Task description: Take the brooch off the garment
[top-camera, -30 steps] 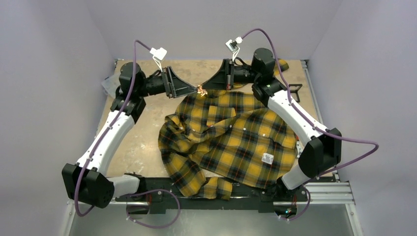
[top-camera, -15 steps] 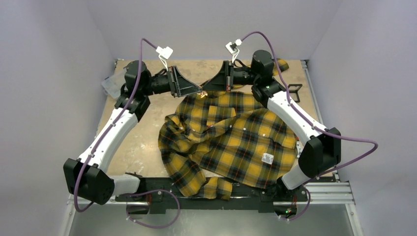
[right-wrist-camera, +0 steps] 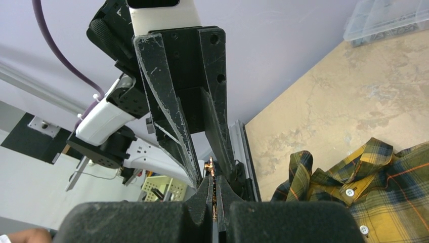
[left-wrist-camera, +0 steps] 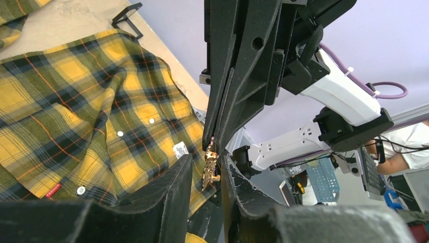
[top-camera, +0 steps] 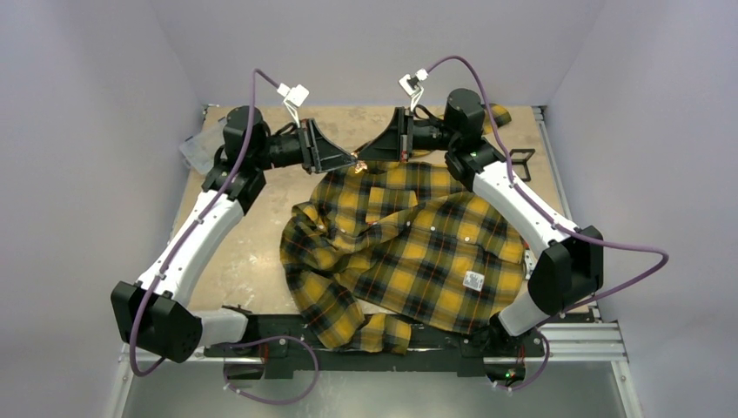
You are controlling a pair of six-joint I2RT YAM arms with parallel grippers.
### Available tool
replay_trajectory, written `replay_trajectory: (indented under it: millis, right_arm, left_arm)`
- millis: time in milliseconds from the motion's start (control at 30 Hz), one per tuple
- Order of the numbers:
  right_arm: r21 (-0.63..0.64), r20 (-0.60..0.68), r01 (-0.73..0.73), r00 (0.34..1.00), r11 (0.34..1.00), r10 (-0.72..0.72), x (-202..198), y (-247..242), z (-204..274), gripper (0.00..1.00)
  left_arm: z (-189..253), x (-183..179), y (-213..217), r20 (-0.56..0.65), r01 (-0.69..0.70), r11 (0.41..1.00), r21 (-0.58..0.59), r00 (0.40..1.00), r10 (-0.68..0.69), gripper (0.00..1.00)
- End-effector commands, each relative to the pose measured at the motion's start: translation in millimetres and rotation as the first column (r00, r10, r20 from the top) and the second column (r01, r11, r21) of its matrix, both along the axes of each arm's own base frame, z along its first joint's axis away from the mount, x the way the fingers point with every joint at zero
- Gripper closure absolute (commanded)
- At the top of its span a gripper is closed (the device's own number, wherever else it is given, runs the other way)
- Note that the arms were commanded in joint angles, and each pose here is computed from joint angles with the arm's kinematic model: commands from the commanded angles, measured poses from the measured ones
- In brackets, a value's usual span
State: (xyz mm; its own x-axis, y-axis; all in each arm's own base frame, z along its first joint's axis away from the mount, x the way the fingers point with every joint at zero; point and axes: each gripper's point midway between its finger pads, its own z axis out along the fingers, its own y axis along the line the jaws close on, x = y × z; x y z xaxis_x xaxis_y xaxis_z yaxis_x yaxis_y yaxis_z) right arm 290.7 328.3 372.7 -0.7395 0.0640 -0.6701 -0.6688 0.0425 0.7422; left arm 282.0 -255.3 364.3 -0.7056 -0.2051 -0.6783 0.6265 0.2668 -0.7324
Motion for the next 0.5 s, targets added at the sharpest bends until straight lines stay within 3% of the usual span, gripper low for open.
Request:
replay_trajectory:
  millis: [0, 467]
  right_arm:
    - [0.036, 0.069, -0.012, 0.998, 0.999, 0.009, -9.2, -2.7, 23.8, 1.00]
    - [0.034, 0.059, -0.015, 0.998, 0.999, 0.013, -5.9, -0.2, 22.1, 1.00]
  left_arm:
    - [10.8, 0.9, 3.6, 0.069, -0.042, 0.999, 0.034, 0.997, 0.039, 0.76]
    - [10.5, 0.3, 0.7, 0.072, -0.047, 0.998, 0.044, 0.996, 0.044, 0.80]
